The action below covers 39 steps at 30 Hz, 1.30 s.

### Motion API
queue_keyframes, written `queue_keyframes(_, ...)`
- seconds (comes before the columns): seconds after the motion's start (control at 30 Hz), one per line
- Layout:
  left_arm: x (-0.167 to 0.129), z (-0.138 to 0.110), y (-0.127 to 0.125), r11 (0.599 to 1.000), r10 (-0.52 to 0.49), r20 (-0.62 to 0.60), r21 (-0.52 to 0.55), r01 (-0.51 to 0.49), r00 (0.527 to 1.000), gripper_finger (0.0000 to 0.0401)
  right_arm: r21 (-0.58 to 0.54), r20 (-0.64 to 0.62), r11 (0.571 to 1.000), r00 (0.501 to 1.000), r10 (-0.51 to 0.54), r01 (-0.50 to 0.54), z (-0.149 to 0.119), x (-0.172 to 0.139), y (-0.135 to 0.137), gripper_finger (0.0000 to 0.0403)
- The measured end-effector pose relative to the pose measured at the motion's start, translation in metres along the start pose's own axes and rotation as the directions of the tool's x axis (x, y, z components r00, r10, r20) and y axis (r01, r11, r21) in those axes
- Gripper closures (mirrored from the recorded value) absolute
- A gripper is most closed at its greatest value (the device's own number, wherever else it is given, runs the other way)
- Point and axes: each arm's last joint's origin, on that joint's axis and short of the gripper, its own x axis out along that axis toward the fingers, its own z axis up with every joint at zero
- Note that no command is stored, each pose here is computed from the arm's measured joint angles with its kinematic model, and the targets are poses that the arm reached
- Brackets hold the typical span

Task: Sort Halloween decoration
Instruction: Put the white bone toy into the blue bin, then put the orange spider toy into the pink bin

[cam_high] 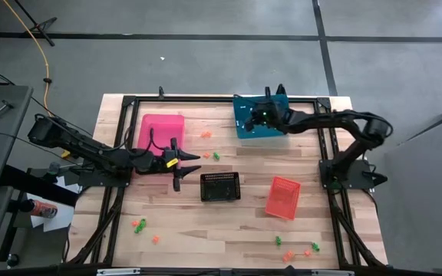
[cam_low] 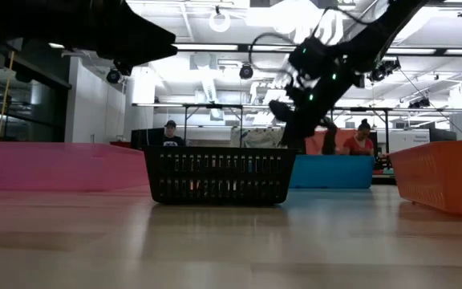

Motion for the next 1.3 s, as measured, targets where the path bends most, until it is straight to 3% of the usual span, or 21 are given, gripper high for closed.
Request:
queue_keyframes(0.3, 0.0, 0.0, 0.0, 1.0, 0.0, 0.001, 0.0, 0.0, 1.0, 0.0257, -0.019, -0.046, 1.0, 0.999, -0.003, 0.003, -0.008, 0.007, 0.001, 0.0393)
queue_keyframes(0.6, 0.0, 0.0, 0.0, 1.0, 0.0, 0.0, 0.0, 0.0, 1.0, 0.0257, -0.064, -0.089, 0.996, 0.994, -0.059, 0.053, -0.013, 0.004, -0.001, 0.0268)
queue_keyframes(0.73, 0.0, -0.001, 0.0, 1.0, 0.001, -0.008, 0.004, -0.001, 1.0, 0.0257, -0.133, -0.071, 0.987, 0.994, 0.082, -0.091, -0.004, -0.013, 0.009, 0.0227)
queue_keyframes(0.83, 0.0, -0.002, 0.0, 1.0, 0.002, -0.023, 0.009, -0.002, 1.0, 0.0257, -0.168, -0.094, 0.951, 0.965, 0.247, -0.26, -0.001, -0.039, 0.024, 0.0216)
queue_keyframes(0.93, 0.0, -0.004, 0.0, 1.0, 0.003, -0.035, 0.014, -0.002, 0.999, 0.0257, -0.2, -0.149, 0.893, 0.914, 0.378, -0.403, -0.012, -0.067, 0.051, 0.0218)
queue_keyframes(1.07, 0.0, -0.003, 0.0, 1.0, 0.001, -0.034, 0.01, -0.001, 0.999, 0.0257, -0.238, -0.228, 0.821, 0.852, 0.472, -0.519, -0.046, -0.102, 0.096, 0.0242)
queue_keyframes(1.17, 0.0, -0.003, 0.0, 1.0, -0.005, -0.034, -0.016, 0.005, 0.999, 0.0257, -0.24, -0.261, 0.815, 0.844, 0.469, -0.527, -0.075, -0.129, 0.118, 0.0275)
queue_keyframes(1.3, 0.0, -0.003, 0.0, 1.0, -0.006, -0.034, -0.022, 0.005, 0.999, 0.0257, -0.214, -0.326, 0.829, 0.838, 0.438, -0.517, -0.106, -0.158, 0.129, 0.0342)
